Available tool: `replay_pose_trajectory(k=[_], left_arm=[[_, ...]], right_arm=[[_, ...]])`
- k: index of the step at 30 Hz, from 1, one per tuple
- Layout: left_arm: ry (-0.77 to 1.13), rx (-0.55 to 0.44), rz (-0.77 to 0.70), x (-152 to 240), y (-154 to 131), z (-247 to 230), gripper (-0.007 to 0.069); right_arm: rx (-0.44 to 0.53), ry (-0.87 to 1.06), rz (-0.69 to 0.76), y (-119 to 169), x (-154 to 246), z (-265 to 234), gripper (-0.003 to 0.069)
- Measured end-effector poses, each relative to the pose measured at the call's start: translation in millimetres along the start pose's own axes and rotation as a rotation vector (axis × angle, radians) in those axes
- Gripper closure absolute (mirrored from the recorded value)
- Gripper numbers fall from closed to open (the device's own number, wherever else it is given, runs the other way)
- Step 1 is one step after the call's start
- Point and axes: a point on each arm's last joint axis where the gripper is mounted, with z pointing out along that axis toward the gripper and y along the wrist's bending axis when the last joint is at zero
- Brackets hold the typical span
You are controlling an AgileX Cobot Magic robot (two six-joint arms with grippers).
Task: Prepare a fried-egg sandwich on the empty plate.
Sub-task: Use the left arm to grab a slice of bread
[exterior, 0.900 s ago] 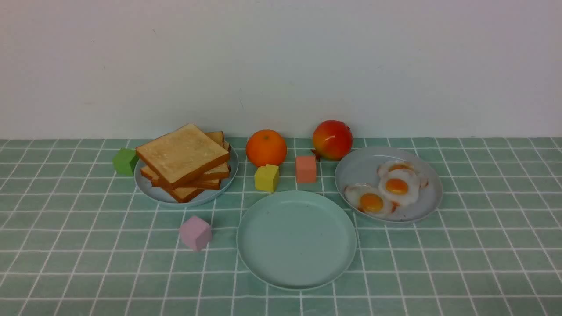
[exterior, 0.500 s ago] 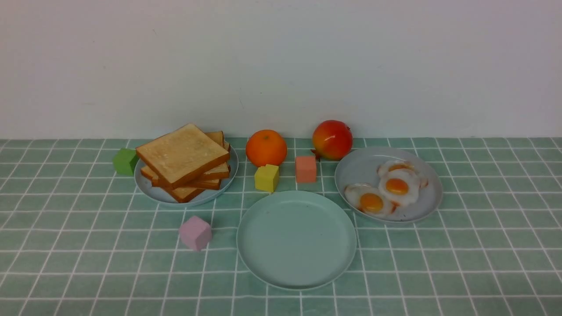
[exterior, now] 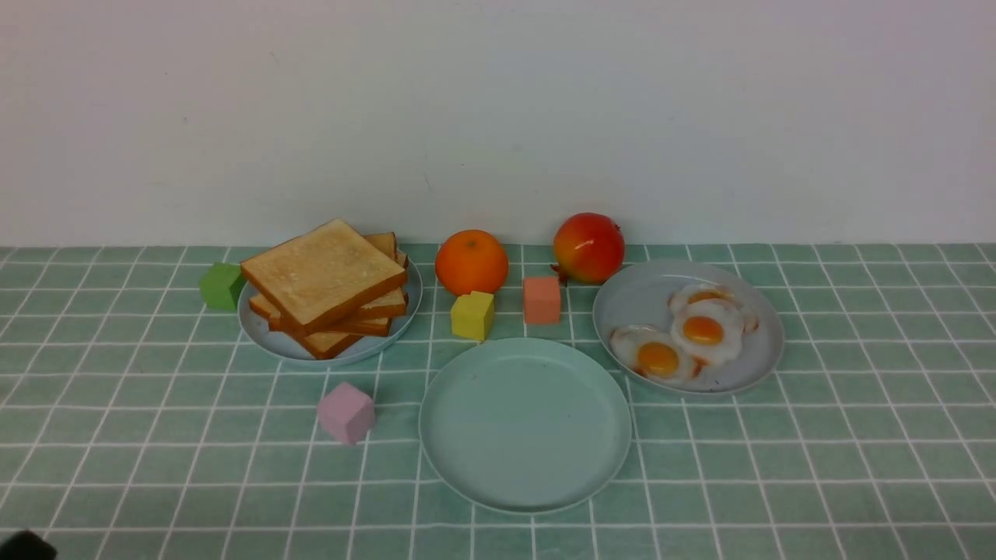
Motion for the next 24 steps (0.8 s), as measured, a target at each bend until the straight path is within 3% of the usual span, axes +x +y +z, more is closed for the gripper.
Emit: replay_pose_trajectory(k=[3,6,9,12,13,16,18,19,21,24], left_arm=[[-0.064,0.043,-0.140,-6.1,-3.5,-0.3,0.0388],[-0.100,0.063,-0.163,-9.8,-5.3,-0.7,0.0394],[-0.121,0.095,-0.095,-21.8,-19.3,-4.8,0.0444],[-0.096,0.083,0.162,-46.9,-49.4,-7.8,0.0542],[-0.094,0.085,0.171,-48.3,-51.3,-8.6,0.0547],[0.138,-0.019,0.354,-62.1,-73.2,0.7,0.0621],[0.317,-0.047,0.460,-69.9,-88.6,9.1,0.0638],[0.343,-0.044,0.472,-71.2,-91.7,8.8,0.0638],[0.556,-0.037,0.578,-74.2,-107.2,22.3,0.0638],[0.707,-0.021,0.622,-72.5,-119.3,38.0,0.0638]], right_arm=[[0.000,0.000,0.000,0.0,0.0,0.0,0.0418],[0.000,0.000,0.000,0.0,0.0,0.0,0.0418],[0.000,0.000,0.000,0.0,0.0,0.0,0.0418],[0.001,-0.002,-0.003,-0.1,-0.2,0.0,0.0418],[0.001,-0.004,-0.003,-0.1,-0.3,0.0,0.0418],[-0.001,-0.028,0.006,-0.1,-1.7,0.4,0.0418],[-0.029,-0.074,0.119,1.8,-4.1,1.1,0.0418],[-0.032,-0.074,0.133,2.1,-4.1,1.1,0.0418],[-0.084,-0.164,0.332,4.6,-13.1,-0.1,0.0418],[-0.115,-0.239,0.447,4.9,-20.3,-1.7,0.0418]])
